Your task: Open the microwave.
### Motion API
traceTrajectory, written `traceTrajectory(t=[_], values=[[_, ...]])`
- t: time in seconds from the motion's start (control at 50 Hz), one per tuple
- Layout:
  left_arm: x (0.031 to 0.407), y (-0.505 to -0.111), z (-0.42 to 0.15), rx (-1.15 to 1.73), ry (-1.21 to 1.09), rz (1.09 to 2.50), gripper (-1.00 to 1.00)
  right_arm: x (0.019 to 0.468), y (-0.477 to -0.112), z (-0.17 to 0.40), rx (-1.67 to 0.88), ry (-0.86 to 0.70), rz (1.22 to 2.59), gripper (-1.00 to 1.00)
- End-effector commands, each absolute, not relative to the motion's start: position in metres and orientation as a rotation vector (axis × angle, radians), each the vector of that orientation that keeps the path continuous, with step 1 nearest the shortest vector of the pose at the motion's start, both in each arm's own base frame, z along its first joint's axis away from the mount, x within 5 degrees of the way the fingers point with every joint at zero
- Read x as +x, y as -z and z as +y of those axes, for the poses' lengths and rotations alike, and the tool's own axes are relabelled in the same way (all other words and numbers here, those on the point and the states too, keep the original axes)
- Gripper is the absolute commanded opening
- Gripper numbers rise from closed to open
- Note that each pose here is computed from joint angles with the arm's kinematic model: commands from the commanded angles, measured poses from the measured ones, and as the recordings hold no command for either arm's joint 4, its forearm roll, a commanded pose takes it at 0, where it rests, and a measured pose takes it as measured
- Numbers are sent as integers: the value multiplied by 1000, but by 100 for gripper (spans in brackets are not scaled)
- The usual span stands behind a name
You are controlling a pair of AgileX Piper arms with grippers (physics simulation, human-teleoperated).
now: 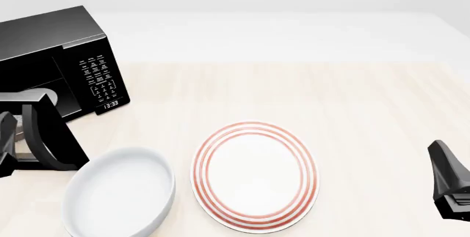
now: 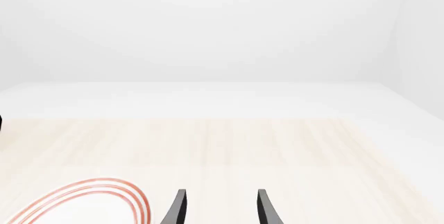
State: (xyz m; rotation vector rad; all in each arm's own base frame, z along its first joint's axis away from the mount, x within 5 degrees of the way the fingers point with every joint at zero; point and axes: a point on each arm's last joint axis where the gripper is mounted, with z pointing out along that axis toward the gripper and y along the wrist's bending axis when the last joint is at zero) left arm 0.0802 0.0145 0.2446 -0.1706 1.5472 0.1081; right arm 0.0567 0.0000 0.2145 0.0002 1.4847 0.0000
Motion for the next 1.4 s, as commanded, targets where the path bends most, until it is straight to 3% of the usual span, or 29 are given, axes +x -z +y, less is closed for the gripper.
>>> traceTrajectory(t=[0.02,0.26,0.34,0.4,0.58,0.62,1.1,1.4], values=[[62,-262,11,-155,-128,1515,100,57,-214,0,0,0,1485,100],[52,-275,10,-134,-143,1470,100,57,-214,0,0,0,1485,100],[51,-298,9,-131,-140,1465,100,57,-214,0,0,0,1485,100],[50,-290,9,-126,-148,1461,100,57,-214,0,0,0,1485,100],[42,-332,8,-90,-200,1457,100,57,-214,0,0,0,1485,100],[51,-322,9,-82,-199,1463,100,57,-214,0,0,0,1485,100],[101,-367,13,-20,-175,1564,100,57,-214,0,0,0,1485,100],[148,-397,5,53,-100,1707,100,57,-214,0,0,0,1485,100]])
